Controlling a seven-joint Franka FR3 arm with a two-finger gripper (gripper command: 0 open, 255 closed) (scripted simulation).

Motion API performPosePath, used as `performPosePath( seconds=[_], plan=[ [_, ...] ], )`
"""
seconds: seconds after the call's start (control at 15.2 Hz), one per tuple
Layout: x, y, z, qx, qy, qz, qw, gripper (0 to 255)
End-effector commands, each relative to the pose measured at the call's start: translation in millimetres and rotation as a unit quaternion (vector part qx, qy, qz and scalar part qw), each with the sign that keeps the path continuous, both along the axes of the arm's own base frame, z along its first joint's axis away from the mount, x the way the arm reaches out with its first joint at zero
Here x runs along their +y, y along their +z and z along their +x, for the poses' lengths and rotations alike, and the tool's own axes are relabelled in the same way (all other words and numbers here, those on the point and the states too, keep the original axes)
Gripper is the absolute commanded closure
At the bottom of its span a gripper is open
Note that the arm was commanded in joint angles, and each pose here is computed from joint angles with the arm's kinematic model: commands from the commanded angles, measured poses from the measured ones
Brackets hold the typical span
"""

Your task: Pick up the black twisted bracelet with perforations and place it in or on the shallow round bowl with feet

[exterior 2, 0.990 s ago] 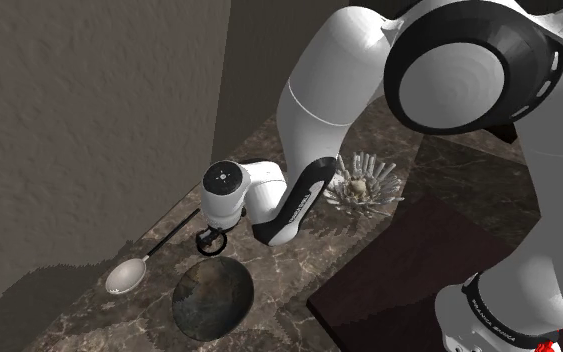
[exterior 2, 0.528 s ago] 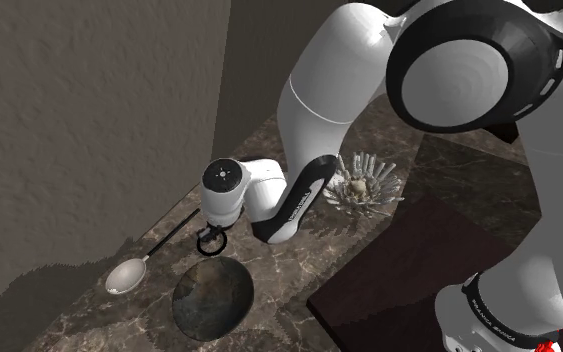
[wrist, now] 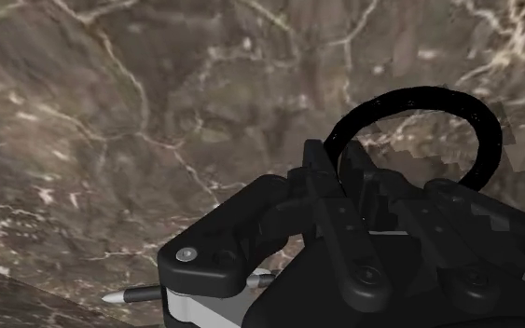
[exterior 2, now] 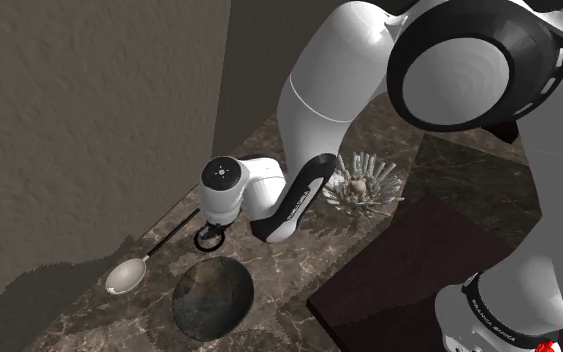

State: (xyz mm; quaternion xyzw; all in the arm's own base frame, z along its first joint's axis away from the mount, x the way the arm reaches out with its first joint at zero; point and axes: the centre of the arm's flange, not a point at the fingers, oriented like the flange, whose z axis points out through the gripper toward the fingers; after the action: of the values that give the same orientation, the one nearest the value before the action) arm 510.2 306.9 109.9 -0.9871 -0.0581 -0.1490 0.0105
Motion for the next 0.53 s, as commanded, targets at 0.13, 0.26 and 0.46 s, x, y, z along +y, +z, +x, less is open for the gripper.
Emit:
performPosePath(
  seconds=[0.13,0.26,0.46],
  plan=[
    [0.9,12.7,-6.7,0.006,0.002,-0.002,1.0,255],
    [0.9,23.3,-6.7,0.006,0.002,-0.002,1.0,255],
    [0.9,39.1,-6.7,0.006,0.002,-0.002,1.0,255]
  ],
)
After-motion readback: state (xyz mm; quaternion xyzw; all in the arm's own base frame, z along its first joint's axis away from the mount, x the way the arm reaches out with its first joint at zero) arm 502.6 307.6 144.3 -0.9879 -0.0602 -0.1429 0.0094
